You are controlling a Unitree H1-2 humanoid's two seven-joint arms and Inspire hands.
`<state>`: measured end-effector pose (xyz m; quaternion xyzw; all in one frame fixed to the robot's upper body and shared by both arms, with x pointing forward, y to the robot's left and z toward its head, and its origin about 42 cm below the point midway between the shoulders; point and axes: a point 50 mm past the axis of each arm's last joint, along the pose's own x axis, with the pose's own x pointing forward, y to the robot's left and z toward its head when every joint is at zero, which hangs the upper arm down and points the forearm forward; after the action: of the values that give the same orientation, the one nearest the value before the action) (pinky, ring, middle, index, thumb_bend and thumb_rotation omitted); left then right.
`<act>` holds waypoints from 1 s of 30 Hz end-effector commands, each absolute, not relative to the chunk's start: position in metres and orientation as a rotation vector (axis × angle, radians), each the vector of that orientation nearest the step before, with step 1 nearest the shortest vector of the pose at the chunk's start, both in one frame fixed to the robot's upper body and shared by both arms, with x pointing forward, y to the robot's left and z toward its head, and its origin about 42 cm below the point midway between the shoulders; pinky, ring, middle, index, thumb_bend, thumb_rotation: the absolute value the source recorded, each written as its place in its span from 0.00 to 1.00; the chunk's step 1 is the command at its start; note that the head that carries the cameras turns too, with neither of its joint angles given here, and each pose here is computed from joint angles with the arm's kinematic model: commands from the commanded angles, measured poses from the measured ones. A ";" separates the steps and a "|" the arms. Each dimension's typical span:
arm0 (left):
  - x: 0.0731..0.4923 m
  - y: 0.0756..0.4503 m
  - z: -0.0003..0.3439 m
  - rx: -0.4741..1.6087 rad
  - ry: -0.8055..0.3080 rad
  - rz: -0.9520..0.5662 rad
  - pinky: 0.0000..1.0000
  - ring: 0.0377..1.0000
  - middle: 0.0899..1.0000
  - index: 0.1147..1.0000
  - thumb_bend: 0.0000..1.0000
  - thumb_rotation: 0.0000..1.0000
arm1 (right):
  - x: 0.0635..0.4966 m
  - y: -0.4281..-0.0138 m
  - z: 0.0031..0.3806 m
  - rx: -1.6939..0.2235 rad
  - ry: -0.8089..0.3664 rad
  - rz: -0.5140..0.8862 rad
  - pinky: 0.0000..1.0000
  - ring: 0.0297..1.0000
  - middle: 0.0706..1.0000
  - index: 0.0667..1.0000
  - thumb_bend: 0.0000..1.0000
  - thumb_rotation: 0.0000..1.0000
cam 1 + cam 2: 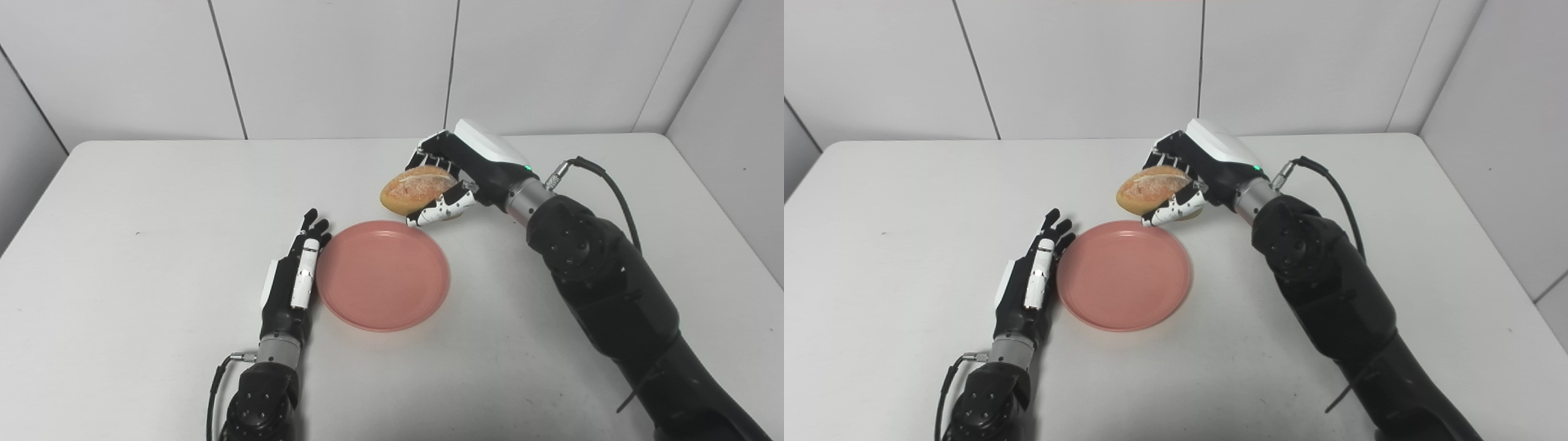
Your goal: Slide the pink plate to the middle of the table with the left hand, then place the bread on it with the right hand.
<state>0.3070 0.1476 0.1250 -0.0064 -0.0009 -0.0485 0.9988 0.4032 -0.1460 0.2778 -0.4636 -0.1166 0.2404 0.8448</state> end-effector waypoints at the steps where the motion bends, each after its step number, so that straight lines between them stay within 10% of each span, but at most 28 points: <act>1: 0.308 0.138 0.137 -0.020 -0.035 -0.100 0.93 0.93 0.95 0.95 0.39 1.00 | 0.407 -0.136 0.294 -0.999 -0.330 0.505 0.32 0.35 0.38 0.41 0.53 0.13; 30: 0.310 0.128 0.143 -0.012 -0.043 -0.084 0.96 0.95 0.96 0.96 0.39 1.00 | 0.417 -0.103 0.231 -1.046 -0.248 0.638 0.35 0.39 0.41 0.45 0.49 0.20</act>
<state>0.3051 0.1360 0.1282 -0.0009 0.0030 -0.0408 0.9992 0.4116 -0.1099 0.2092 -0.4804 -0.0631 0.3080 0.8187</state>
